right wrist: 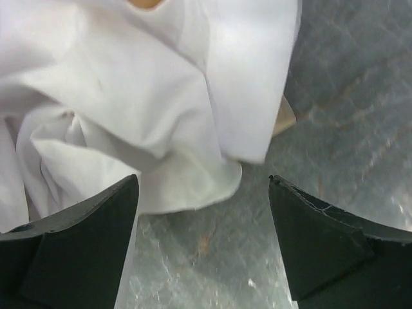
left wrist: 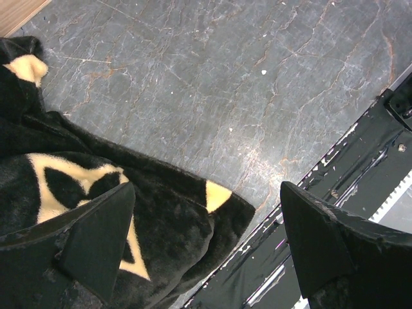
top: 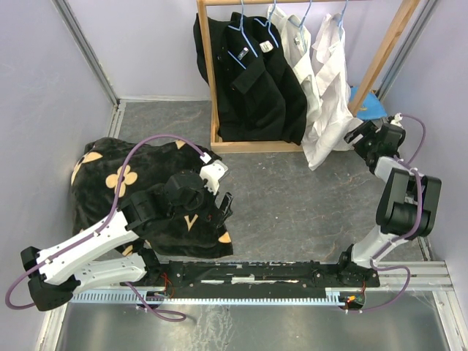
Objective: Place the shirt on the hanger
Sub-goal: Adjust the shirt at the center of the board.
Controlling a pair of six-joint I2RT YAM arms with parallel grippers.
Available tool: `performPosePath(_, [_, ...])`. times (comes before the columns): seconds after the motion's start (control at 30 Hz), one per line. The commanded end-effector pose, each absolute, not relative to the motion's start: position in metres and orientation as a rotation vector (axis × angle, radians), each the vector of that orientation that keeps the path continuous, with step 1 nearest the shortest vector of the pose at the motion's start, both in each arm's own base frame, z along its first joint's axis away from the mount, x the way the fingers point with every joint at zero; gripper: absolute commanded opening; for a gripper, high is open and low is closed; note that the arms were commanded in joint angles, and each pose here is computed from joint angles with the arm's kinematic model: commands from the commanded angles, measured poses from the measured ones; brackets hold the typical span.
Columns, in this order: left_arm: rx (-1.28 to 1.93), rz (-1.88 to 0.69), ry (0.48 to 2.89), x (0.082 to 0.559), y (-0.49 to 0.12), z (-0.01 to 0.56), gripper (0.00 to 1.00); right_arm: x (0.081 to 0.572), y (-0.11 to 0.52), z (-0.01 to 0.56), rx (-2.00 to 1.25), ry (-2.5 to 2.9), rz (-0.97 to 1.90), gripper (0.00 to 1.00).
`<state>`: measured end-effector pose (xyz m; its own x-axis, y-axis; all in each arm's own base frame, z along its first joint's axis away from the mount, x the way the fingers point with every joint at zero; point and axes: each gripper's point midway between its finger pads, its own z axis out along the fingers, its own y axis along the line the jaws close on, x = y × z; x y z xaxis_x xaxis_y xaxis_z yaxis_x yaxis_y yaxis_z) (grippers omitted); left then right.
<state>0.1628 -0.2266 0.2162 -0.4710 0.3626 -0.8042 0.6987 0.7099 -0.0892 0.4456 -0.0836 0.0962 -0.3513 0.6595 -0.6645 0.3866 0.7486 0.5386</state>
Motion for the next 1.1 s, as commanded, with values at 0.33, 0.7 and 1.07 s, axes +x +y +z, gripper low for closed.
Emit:
performPosePath(0.33, [0.789, -0.552, 2.076, 0.166, -0.233, 0.222, 0.99, 0.517, -0.079, 0.122, 0.59, 1.839, 0.602, 0.72])
performPosePath(0.7, [0.795, -0.548, 2.084, 0.167, -0.236, 0.219, 0.99, 0.521, -0.062, 0.124, 0.535, 1.803, 0.69, 0.19])
performPosePath(1.07, [0.794, -0.558, 2.09, 0.167, -0.239, 0.217, 0.99, 0.549, -0.005, 0.119, 0.443, 1.866, 0.759, 0.02])
